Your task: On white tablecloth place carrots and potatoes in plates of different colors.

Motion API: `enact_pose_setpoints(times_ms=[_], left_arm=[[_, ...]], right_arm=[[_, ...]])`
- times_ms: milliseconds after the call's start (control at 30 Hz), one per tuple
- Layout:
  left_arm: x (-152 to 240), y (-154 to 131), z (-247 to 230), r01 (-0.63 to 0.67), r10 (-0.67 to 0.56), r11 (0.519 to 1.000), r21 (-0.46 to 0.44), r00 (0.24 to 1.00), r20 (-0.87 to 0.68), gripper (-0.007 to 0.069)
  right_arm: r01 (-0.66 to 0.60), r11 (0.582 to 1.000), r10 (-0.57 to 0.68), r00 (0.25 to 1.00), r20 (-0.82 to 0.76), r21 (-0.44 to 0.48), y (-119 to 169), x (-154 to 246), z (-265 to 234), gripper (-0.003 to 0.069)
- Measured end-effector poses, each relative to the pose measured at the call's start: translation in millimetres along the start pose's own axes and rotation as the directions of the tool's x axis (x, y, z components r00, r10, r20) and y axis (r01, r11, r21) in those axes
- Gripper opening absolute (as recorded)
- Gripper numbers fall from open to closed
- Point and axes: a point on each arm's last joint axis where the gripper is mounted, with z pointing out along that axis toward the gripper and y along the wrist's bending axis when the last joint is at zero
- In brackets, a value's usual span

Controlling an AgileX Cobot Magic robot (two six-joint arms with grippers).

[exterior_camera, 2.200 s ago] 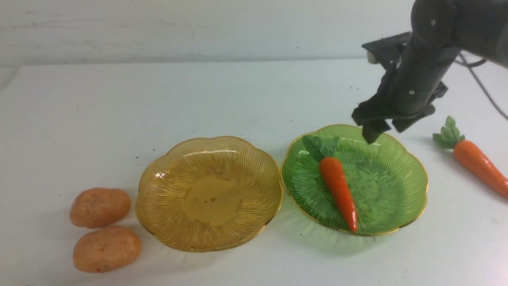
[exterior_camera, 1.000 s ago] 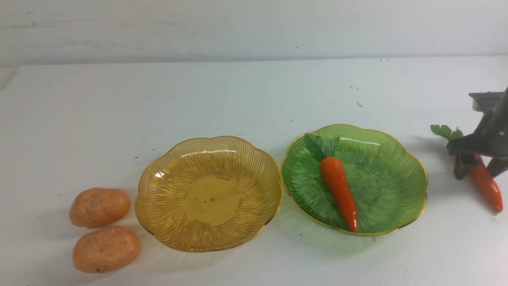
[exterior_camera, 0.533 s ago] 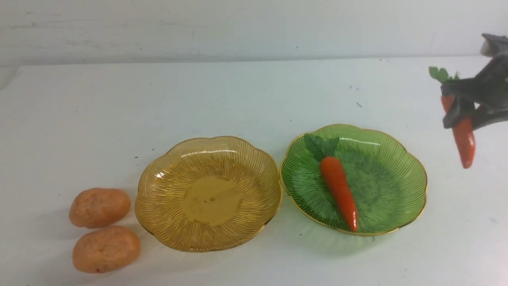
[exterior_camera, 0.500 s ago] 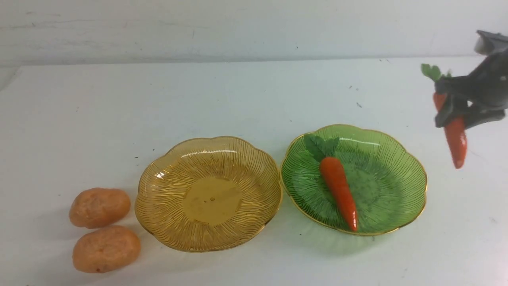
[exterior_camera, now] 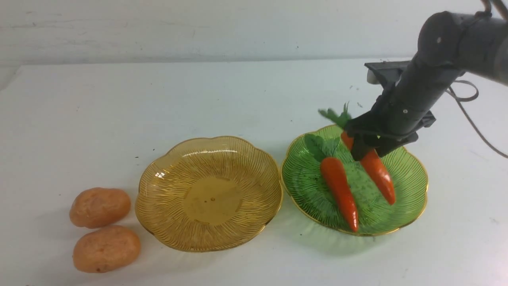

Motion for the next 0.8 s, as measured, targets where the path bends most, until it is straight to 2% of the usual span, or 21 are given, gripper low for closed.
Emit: enact_pose_setpoints(times_ms=[67,167,267,300,433,600,667,700,767,800], left_arm=[[0.0,0.0,0.0,0.0,0.0,1.0,0.0,1.0,0.0,-0.0004],[0.0,0.0,0.0,0.0,0.0,1.0,0.0,1.0,0.0,-0.0004],[0.0,0.0,0.0,0.0,0.0,1.0,0.0,1.0,0.0,-0.0004],[0.0,0.0,0.0,0.0,0.0,1.0,0.0,1.0,0.0,-0.0004],[0.0,0.0,0.0,0.0,0.0,1.0,0.0,1.0,0.0,-0.0004],[0.0,-0.8,0.0,0.026,-0.026,1.0,0.008,1.0,0.0,-0.0004],[-0.2,-2.3,0.0,0.076,-0.076,0.996,0.048,0.997,0.0,-0.0004],[-0.4,-3.0,0.0,0.11,-0.11,0.993,0.033,0.994,0.0,-0.0004],[-1.0,-5.0,-0.1,0.182,-0.183,0.981,0.073,0.983,0.001,-0.0004],[-1.3,-5.9,-0.2,0.225,-0.225,0.972,0.066,0.974,0.0,-0.0004]], right_arm=[[0.014,1.0,-0.014,1.0,0.001,0.004,0.0,-0.6,-2.3,0.0524],[0.03,0.999,-0.03,0.999,0.025,0.016,0.6,-0.7,-12.5,0.042],[0.037,0.999,-0.038,0.998,0.053,0.023,2.2,1.5,-26.0,0.0288],[0.041,0.999,-0.043,0.996,0.077,0.025,3.7,2.5,-36.0,0.0211],[0.054,0.998,-0.058,0.984,0.168,0.028,10.3,15.4,-78.2,0.0045],[0.07,0.997,-0.076,0.957,0.28,0.033,19.5,63.2,-140.0,-0.001],[0.074,0.997,-0.081,0.948,0.308,0.035,21.5,87.1,-155.1,-0.0014],[0.074,0.997,-0.081,0.949,0.305,0.034,21.6,97.6,-156.7,-0.0014],[0.077,0.996,-0.084,0.943,0.323,0.035,22.7,116.3,-165.6,-0.0015],[0.077,0.996,-0.084,0.945,0.316,0.035,22.3,130.8,-165.1,-0.0015]])
